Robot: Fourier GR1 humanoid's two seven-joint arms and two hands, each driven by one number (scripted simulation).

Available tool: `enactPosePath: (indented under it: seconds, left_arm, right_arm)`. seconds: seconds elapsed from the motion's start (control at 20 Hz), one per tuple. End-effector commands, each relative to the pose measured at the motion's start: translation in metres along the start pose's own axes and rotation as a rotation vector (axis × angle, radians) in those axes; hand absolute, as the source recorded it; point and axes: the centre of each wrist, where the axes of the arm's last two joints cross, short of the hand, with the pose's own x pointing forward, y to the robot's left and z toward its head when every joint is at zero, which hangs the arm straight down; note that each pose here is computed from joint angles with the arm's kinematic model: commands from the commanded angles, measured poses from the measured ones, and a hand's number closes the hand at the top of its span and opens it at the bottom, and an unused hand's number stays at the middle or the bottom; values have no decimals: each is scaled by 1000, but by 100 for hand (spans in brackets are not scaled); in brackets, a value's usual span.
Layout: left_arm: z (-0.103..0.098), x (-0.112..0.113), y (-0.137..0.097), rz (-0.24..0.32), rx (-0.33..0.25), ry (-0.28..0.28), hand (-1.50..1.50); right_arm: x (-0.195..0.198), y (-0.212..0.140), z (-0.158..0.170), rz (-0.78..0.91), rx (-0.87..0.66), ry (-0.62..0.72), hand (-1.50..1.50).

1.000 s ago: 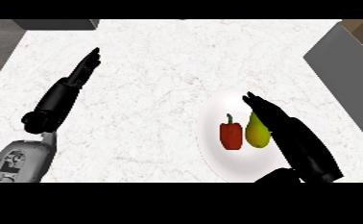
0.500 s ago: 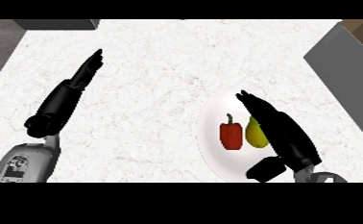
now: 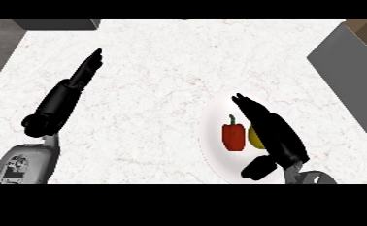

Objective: Pick the bell pepper from the plate and place it in the cardboard box

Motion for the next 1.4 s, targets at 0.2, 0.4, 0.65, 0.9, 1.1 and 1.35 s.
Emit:
enactPosePath:
  seconds: [0.2,0.4,0.65,0.9,1.1,1.35]
  left_arm:
    - [3,17,14,-12,-6,-3,0]
    - [7,-9,-6,-5,2,-10,0]
    - [7,1,-3,-8,-2,7,0]
    - [7,-6,1,11,9,-1,0]
    - [-10,-2,-5,-6,-25,-14,0]
    - [-11,10,-9,-15,-37,-46,0]
  right_arm:
    - [-20,26,-19,15,17,46,-150]
    - [-6,17,-44,-17,42,2,-150]
    - [-12,37,-39,51,-42,-129,150]
    - [-3,48,-23,72,-155,-164,150]
    - [1,7,-92,142,-130,14,150]
    - [-13,-73,-135,217,-138,185,150]
